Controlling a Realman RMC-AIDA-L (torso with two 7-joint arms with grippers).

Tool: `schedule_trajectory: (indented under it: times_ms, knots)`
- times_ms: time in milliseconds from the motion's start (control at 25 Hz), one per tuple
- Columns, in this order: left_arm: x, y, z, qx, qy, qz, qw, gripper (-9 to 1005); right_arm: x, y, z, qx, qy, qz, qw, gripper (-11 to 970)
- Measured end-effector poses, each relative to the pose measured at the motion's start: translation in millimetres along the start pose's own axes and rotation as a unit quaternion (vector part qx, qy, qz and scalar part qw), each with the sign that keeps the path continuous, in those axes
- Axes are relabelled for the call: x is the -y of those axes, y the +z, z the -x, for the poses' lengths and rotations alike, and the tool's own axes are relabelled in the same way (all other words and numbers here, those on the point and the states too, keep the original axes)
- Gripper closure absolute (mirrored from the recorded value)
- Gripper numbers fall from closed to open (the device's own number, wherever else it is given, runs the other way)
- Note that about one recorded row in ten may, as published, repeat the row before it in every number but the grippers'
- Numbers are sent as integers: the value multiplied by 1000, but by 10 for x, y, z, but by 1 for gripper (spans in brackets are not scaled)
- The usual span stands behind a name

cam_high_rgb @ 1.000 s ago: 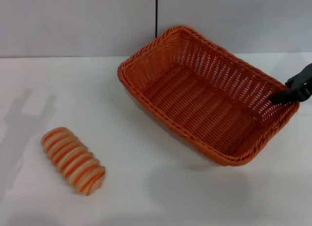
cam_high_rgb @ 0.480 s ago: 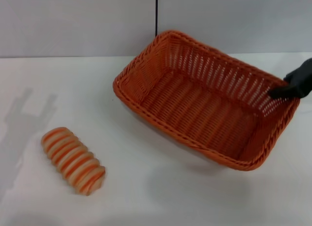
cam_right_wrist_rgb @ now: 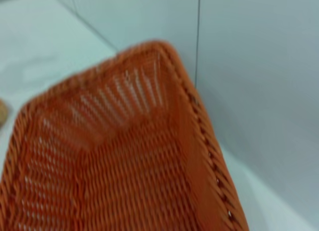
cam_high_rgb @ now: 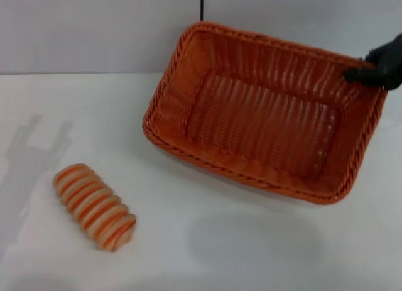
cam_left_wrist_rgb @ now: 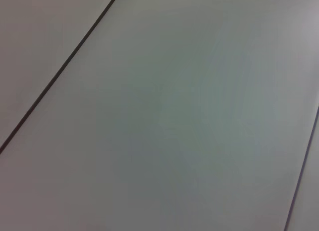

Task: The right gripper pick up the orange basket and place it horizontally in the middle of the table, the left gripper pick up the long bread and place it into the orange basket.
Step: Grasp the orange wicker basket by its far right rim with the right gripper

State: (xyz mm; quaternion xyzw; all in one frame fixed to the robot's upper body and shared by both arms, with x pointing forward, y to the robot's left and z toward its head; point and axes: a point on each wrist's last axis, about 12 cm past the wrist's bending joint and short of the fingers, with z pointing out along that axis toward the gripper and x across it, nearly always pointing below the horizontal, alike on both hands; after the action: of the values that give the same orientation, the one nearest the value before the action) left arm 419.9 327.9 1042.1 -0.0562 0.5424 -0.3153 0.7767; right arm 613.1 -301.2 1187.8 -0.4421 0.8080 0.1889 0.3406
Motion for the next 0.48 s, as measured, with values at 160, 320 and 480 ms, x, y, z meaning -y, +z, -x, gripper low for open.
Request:
schedule_trajectory:
  times_ms: [160,320,480]
  knots:
    - [0,10,-1,0,0,-1,1000,201,-49,-58,23,43,-20,-19,999,795]
    - [0,16,-2,0,-1,-2,1000,201,-83,-153,17,91,-34,-34,995,796]
    - [-1,18,-2,1,-2,-1,1000,201,-95,-249,-5,135,-32,-37,990,796]
